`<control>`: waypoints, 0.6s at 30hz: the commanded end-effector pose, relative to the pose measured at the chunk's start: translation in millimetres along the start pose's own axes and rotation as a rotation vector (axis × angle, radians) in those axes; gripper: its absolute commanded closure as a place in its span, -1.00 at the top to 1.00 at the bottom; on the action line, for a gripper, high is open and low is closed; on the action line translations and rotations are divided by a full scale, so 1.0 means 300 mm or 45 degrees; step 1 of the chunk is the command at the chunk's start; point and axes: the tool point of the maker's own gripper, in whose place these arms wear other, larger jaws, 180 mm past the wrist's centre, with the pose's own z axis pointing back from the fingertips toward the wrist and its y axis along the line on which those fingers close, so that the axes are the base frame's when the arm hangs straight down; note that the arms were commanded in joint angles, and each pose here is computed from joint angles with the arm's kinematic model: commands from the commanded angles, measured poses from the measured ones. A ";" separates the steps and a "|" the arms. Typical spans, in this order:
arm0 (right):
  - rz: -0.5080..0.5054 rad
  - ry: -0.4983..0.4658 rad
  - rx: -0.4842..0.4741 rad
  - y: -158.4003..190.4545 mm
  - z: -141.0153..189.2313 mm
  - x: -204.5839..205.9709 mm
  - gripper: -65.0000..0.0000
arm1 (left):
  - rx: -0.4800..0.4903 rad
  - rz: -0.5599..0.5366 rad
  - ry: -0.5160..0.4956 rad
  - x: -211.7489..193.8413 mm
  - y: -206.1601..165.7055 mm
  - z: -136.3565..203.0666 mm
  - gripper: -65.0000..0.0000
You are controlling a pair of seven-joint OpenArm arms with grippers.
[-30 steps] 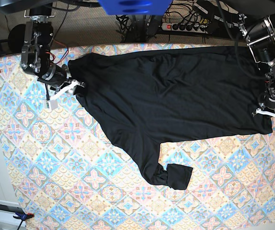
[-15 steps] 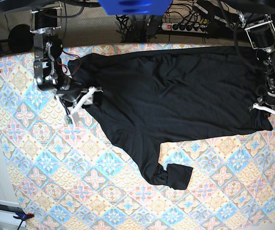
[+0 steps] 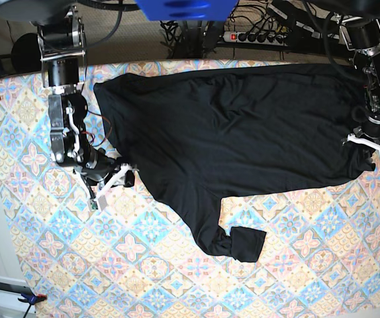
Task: Layout the t-shirt on the table in an organized manner, then fold the t-shirt properly
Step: 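Grasp the shirt side near the sleeve with the right gripper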
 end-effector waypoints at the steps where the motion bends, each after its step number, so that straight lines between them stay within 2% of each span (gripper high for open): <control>1: 0.024 -0.071 0.012 0.003 0.014 0.085 -0.19 | 0.023 -0.006 -0.095 0.095 0.036 0.013 -1.00; 4: 0.100 -0.053 0.056 0.038 -0.007 0.101 -0.19 | 0.047 0.033 -0.112 0.098 0.057 0.021 -1.00; 8: 0.114 -0.049 0.058 0.041 -0.026 0.113 -0.19 | 0.053 0.039 -0.115 0.098 0.064 0.024 -1.00; 15: 0.146 0.024 0.074 0.064 -0.084 0.031 -0.18 | 0.052 0.040 -0.114 0.096 0.063 0.023 -1.00; 18: 0.173 0.043 0.086 0.085 -0.093 0.014 -0.10 | 0.052 0.042 -0.113 0.095 0.062 0.023 -1.00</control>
